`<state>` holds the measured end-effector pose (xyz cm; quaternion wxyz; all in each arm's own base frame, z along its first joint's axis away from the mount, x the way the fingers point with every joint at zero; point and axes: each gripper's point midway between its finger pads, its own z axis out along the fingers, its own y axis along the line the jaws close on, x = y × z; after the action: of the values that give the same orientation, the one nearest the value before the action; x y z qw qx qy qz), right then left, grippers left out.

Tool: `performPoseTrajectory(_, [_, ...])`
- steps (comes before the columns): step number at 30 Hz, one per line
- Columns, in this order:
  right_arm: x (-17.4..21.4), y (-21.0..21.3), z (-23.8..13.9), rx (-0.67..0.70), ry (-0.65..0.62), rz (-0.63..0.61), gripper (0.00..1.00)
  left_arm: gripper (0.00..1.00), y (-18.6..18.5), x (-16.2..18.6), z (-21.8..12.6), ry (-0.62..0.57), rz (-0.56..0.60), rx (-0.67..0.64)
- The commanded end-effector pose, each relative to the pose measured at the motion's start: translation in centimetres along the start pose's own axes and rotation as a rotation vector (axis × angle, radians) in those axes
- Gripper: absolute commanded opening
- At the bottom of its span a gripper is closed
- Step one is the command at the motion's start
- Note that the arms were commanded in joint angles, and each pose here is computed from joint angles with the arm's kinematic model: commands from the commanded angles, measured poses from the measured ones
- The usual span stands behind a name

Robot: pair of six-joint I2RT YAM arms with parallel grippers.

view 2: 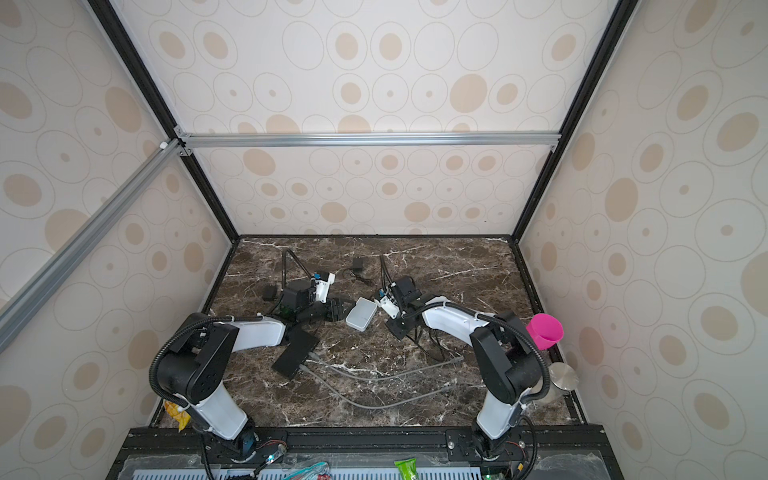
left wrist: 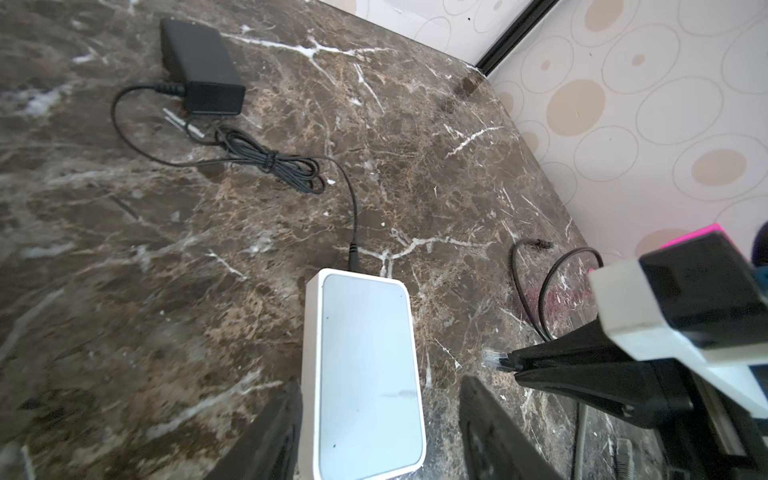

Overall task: Insert the plug into the switch port
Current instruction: 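Bring the clear plug to the router port with right gripper while left holds router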

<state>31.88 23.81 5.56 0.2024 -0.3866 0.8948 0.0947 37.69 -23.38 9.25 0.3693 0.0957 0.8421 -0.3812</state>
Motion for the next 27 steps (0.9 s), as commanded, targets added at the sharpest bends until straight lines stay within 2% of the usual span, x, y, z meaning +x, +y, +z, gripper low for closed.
performPoseTrajectory(1, [-0.4, 1.7, 0.1, -0.07, 0.014, 0.079, 0.0, 0.58, -0.9, -0.9, 0.1, -0.025, -0.007, 0.048])
performPoseTrajectory(3, [-0.5, 2.3, 0.4, -0.074, 0.019, 0.103, 0.0, 0.58, -0.8, -0.7, 0.4, -0.009, -0.013, 0.049])
performPoseTrajectory(9, [-0.5, 2.7, 1.8, -0.005, 0.045, 0.059, 0.0, 0.57, -0.6, -0.3, 1.2, 0.021, -0.025, 0.063])
performPoseTrajectory(15, [-2.2, 2.4, 3.5, 0.044, 0.016, 0.023, 0.0, 0.57, -0.1, -0.1, 2.8, 0.072, -0.039, 0.076])
performPoseTrajectory(27, [-4.6, 4.9, 4.6, 0.019, -0.041, -0.053, 0.0, 0.56, 0.7, 0.6, 4.0, 0.113, -0.072, 0.064])
